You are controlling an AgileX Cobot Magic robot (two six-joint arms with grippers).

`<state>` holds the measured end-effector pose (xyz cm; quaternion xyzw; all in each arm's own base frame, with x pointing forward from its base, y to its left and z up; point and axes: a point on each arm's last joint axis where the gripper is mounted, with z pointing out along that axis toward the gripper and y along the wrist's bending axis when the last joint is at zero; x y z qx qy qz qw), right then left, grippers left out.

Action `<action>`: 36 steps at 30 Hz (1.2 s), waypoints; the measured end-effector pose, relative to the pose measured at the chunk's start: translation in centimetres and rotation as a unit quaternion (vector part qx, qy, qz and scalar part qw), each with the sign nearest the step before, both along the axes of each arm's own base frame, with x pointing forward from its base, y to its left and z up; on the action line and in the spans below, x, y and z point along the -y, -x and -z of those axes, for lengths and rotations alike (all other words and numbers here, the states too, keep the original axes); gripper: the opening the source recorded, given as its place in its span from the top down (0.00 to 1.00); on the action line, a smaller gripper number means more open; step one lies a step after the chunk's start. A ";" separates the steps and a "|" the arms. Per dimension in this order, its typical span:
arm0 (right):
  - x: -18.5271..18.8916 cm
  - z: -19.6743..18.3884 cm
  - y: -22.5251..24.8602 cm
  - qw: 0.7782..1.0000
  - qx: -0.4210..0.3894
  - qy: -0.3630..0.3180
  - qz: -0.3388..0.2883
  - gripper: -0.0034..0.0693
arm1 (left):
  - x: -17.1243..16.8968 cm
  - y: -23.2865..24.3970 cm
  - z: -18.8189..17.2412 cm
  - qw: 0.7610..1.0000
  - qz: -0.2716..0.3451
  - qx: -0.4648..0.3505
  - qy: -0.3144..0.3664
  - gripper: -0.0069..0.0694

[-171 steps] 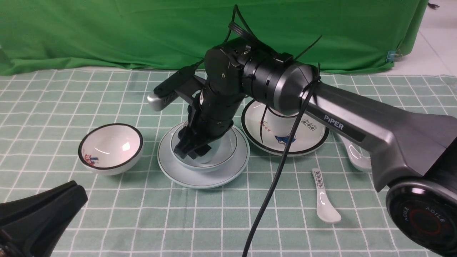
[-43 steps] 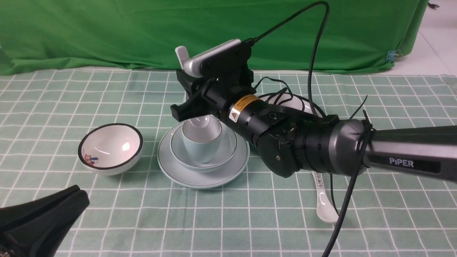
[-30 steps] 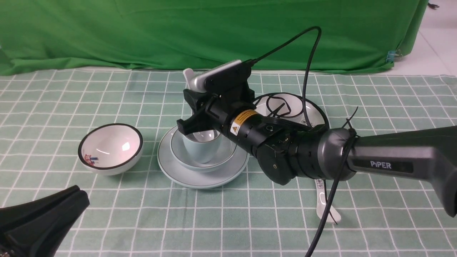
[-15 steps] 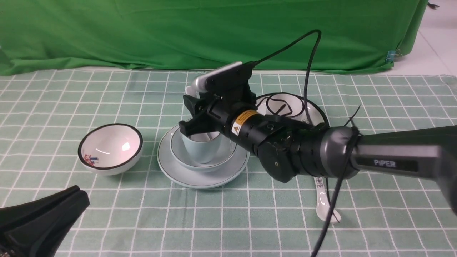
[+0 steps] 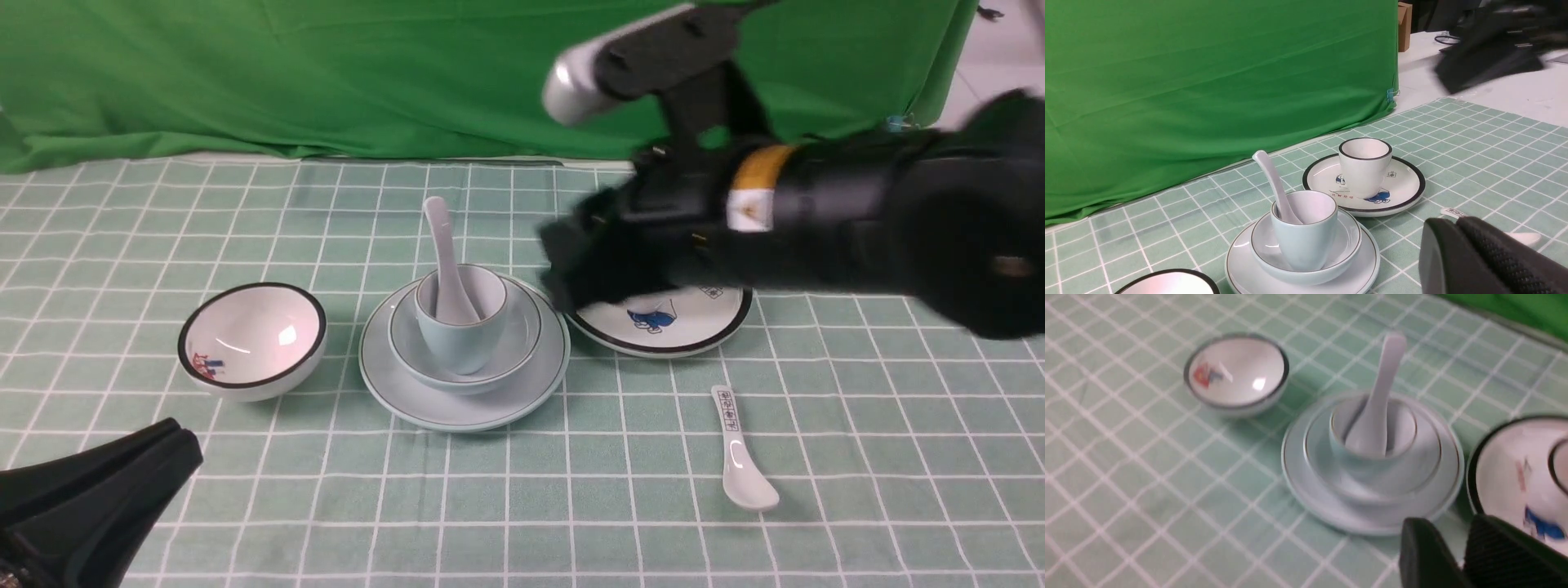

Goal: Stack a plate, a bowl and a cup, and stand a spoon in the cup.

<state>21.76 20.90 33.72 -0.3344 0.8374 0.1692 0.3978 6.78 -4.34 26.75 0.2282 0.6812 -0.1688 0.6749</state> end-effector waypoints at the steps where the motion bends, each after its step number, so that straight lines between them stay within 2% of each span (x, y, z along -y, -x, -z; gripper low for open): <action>1: 1.0 -0.2 1.1 1.000 -0.017 0.016 -0.001 0.76 | 0.0 0.0 0.0 1.000 0.000 0.000 0.000 0.89; 4: 3.0 -0.4 3.2 0.998 -0.051 0.047 -0.003 0.81 | 0.0 0.0 0.0 1.000 0.000 0.000 0.000 0.89; 9: 4.4 -1.3 4.7 0.996 -0.061 0.057 -0.005 0.82 | 0.0 0.0 0.0 1.000 0.000 0.000 0.000 0.89; 16: 5.1 -2.5 5.5 0.999 -0.038 0.035 -0.004 0.80 | 0.0 0.0 0.0 1.000 0.000 0.000 0.000 0.89; 19: 5.5 -2.7 5.3 0.999 -0.006 0.049 -0.006 0.81 | 0.0 0.0 0.0 1.000 0.000 0.000 0.000 0.89; 21: 7.2 -2.7 5.7 0.998 0.028 0.058 0.001 0.89 | 0.0 0.0 0.0 1.000 0.000 0.000 0.000 0.89; 23: 8.6 -2.3 6.2 0.998 0.038 0.057 0.015 0.92 | 0.0 0.0 0.0 1.000 0.000 0.000 0.000 0.89; 26: 11.8 -0.3 7.5 0.996 0.053 0.043 0.063 0.93 | 0.0 0.0 0.0 1.000 0.000 0.000 0.000 0.89; 30: 17.5 6.6 11.9 0.978 0.111 0.011 0.174 0.93 | 0.0 0.0 0.0 1.000 0.000 0.000 0.000 0.89; 31: 17.4 6.5 11.8 0.977 0.116 0.008 0.178 0.93 | 0.0 0.0 0.0 1.000 0.000 0.000 0.000 0.89; 32: 18.7 9.4 13.6 0.967 0.142 -0.003 0.213 0.93 | 0.0 0.0 0.0 1.000 0.000 0.000 0.000 0.89; 35: 19.7 13.6 15.5 0.954 0.161 -0.010 0.253 0.93 | 0.0 0.0 0.0 1.000 0.000 0.000 0.000 0.89; 36: 19.8 13.9 15.6 0.953 0.162 -0.010 0.255 0.93 | 0.0 0.0 0.0 1.000 0.000 0.000 0.000 0.89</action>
